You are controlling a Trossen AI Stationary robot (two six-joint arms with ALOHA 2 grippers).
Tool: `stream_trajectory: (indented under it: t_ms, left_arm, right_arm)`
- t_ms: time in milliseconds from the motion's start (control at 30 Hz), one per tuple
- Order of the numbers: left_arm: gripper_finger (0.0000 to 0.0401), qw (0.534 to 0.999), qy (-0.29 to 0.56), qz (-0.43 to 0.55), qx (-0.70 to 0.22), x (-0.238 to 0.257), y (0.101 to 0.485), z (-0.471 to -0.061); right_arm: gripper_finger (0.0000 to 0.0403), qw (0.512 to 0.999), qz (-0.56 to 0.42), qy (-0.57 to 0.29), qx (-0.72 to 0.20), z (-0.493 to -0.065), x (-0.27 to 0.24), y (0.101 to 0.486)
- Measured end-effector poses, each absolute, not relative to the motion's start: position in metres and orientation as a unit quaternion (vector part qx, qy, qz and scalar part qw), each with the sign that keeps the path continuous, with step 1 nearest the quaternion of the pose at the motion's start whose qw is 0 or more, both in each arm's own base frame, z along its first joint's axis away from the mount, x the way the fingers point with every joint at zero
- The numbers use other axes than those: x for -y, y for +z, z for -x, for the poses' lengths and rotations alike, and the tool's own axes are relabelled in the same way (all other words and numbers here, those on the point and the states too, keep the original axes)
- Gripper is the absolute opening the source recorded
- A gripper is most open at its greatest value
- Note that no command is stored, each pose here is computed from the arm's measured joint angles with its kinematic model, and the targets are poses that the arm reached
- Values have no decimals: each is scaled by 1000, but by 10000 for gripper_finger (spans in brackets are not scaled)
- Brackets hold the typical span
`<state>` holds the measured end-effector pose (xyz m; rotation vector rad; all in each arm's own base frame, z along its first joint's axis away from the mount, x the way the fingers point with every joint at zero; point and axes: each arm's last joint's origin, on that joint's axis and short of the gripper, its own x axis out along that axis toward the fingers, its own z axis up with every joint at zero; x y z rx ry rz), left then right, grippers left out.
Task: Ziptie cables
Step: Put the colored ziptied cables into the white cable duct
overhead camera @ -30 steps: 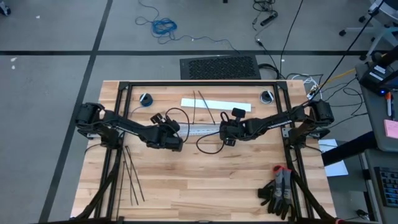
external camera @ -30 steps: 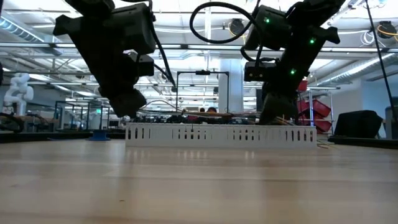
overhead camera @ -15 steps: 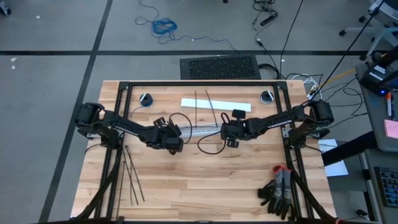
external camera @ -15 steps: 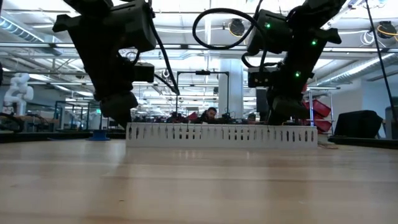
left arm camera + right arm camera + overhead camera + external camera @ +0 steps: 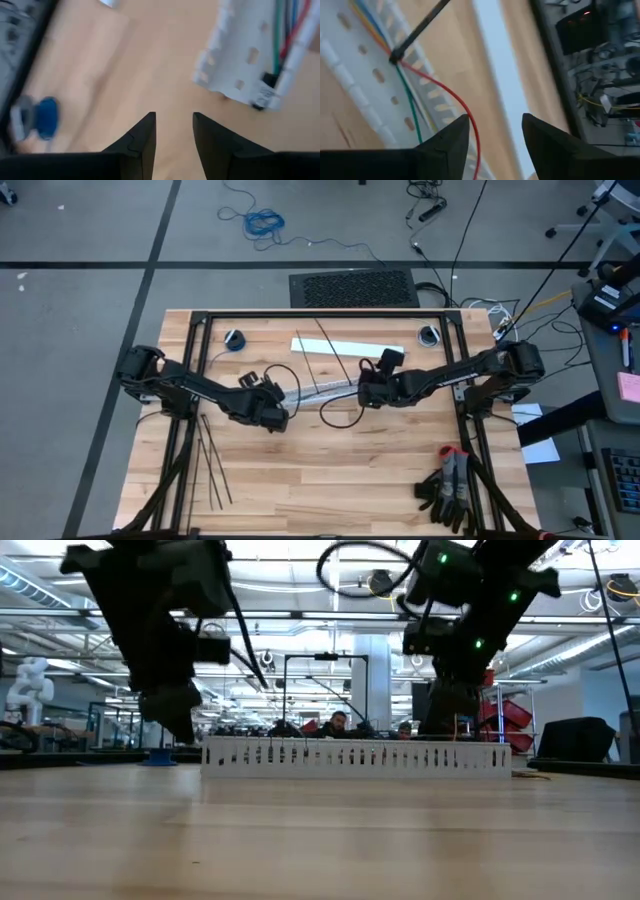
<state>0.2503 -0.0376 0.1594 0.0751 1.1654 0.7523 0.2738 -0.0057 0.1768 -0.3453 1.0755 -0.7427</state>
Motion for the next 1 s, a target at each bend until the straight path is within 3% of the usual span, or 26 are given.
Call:
stream_trajectory:
  t_ms: [433, 633, 767, 900, 1000]
  left_arm:
    - [127, 810, 478, -83, -330, 37, 209, -246]
    - [128, 802, 500, -105, -309, 34, 211, -243]
    - [128, 797, 509, -100, -309, 28, 205, -242]
    - [128, 799, 510, -85, -307, 23, 193, -245]
    - [128, 812, 459, -77, -352, 16, 185, -252]
  right_arm:
    - [137, 817, 103, -350, -446, -255, 3, 214]
    - [137, 792, 103, -430, -421, -246, 3, 213]
    - [137, 815, 60, -455, -353, -252, 2, 209]
    - [136, 854, 40, -399, -331, -264, 5, 205]
    - [136, 883, 6, -315, -348, -270, 10, 205]
